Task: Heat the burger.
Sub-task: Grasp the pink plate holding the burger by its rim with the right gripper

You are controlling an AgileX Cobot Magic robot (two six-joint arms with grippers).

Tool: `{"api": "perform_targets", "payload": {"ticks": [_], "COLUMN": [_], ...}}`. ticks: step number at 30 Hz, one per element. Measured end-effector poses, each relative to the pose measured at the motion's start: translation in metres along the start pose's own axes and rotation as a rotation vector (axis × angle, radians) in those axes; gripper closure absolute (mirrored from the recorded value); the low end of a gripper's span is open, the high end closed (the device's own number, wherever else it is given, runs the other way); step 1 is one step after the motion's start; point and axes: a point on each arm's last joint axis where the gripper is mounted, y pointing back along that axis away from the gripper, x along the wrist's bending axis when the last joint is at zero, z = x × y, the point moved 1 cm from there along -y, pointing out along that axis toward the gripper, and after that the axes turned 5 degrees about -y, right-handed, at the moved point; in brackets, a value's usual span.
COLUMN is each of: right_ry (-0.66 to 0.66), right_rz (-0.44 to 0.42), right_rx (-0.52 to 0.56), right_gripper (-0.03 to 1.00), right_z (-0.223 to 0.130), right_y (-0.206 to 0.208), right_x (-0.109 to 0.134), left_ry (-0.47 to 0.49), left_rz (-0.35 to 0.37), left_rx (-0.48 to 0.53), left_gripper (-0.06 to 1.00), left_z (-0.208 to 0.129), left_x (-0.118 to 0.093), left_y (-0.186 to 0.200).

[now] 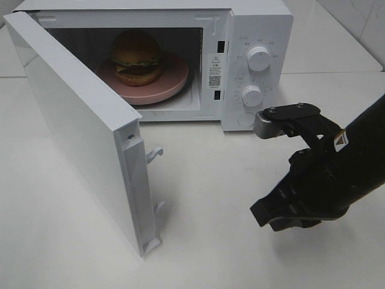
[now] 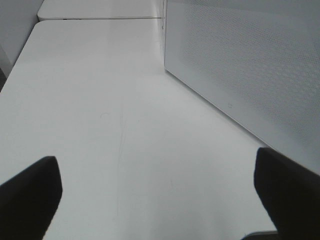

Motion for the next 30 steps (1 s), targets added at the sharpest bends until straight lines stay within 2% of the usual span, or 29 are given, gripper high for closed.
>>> {"api": "perform_targets", "payload": {"ticks": [5, 20, 25, 30], "right_ry": [0.072, 0.194, 0.294, 0.463], "right_rz": [-0.041, -0.130, -0.183, -0.221], "right_rx": [0.071, 0.055, 0.028, 0.028], "right_gripper": [0.87, 0.82, 0.75, 0.59], "right_z": [-0.001, 0.009, 0.014, 0.018], "right_y": [0.012, 0.055, 0.063, 0.067], "right_x": [-0.001, 0.000, -0.004, -0.006], "left_ry": [0.000, 0.000, 0.000, 0.000], "left_rz": [0.000, 0.000, 0.000, 0.000], "left_rx": [0.000, 0.000, -0.001, -0.001], "left_gripper": [-0.04, -0.04, -0.04, -0.04], "left_z": [0.000, 0.000, 0.000, 0.000], "left_x": [0.000, 0.000, 0.000, 0.000], "left_y": [0.000, 0.000, 0.000, 0.000]}}
